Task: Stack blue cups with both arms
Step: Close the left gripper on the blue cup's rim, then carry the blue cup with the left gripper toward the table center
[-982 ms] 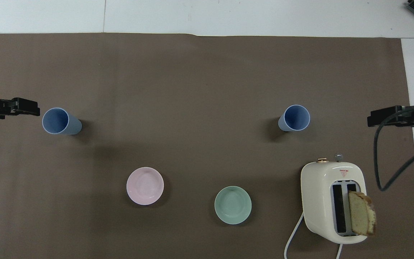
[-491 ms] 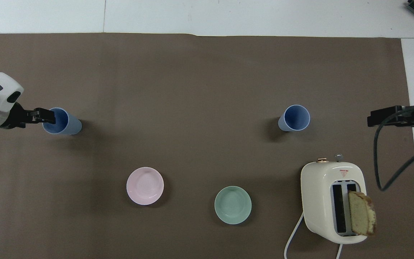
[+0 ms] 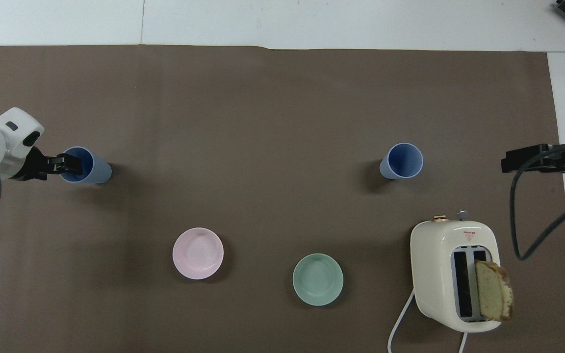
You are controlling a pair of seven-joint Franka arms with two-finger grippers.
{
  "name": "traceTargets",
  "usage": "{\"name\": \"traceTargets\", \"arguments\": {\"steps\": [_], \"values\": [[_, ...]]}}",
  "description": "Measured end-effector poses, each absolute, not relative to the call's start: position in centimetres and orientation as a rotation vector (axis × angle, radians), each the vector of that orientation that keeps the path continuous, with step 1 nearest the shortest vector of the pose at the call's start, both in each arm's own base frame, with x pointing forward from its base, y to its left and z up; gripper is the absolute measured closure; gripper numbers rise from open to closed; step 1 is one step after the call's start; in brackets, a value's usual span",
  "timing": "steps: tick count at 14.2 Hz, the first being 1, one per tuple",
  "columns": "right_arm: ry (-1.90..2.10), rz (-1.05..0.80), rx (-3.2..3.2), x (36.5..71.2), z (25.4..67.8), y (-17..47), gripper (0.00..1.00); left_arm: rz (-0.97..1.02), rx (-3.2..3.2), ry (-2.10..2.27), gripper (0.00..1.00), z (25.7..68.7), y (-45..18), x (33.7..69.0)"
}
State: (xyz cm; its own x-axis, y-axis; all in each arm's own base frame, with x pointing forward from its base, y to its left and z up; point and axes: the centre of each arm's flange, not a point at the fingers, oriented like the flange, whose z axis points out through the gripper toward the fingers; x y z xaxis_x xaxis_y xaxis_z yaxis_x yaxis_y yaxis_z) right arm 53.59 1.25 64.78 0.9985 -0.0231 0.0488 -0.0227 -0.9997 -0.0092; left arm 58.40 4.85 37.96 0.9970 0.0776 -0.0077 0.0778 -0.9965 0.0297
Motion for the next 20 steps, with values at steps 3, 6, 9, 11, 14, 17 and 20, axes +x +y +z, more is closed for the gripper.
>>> {"name": "traceTargets", "arguments": {"steps": [3,6,9,11,14,17,20], "values": [[0.036,-0.077,-3.132,53.6,64.8,1.3,0.0,0.012,3.074,0.156,0.61,38.2,4.6,58.6],[0.036,-0.077,-3.132,53.6,64.8,1.3,0.0,0.059,3.058,0.171,0.96,39.5,4.6,59.5],[0.036,-0.077,-3.132,53.6,64.8,1.3,0.0,0.117,3.031,0.203,0.96,42.0,4.3,60.6],[0.036,-0.077,-3.132,53.6,64.8,1.3,0.0,0.125,3.004,0.268,0.96,44.9,3.3,61.5],[0.036,-0.077,-3.132,53.6,64.8,1.3,0.0,0.111,2.964,0.379,0.96,49.4,-2.3,62.2],[0.036,-0.077,-3.132,53.6,64.8,1.3,0.0,0.079,2.93,0.453,0.96,50.4,-13.2,61.0],[0.036,-0.077,-3.132,53.6,64.8,1.3,0.0,0.039,2.93,0.397,0.96,50.0,-23.8,57.9]]}}
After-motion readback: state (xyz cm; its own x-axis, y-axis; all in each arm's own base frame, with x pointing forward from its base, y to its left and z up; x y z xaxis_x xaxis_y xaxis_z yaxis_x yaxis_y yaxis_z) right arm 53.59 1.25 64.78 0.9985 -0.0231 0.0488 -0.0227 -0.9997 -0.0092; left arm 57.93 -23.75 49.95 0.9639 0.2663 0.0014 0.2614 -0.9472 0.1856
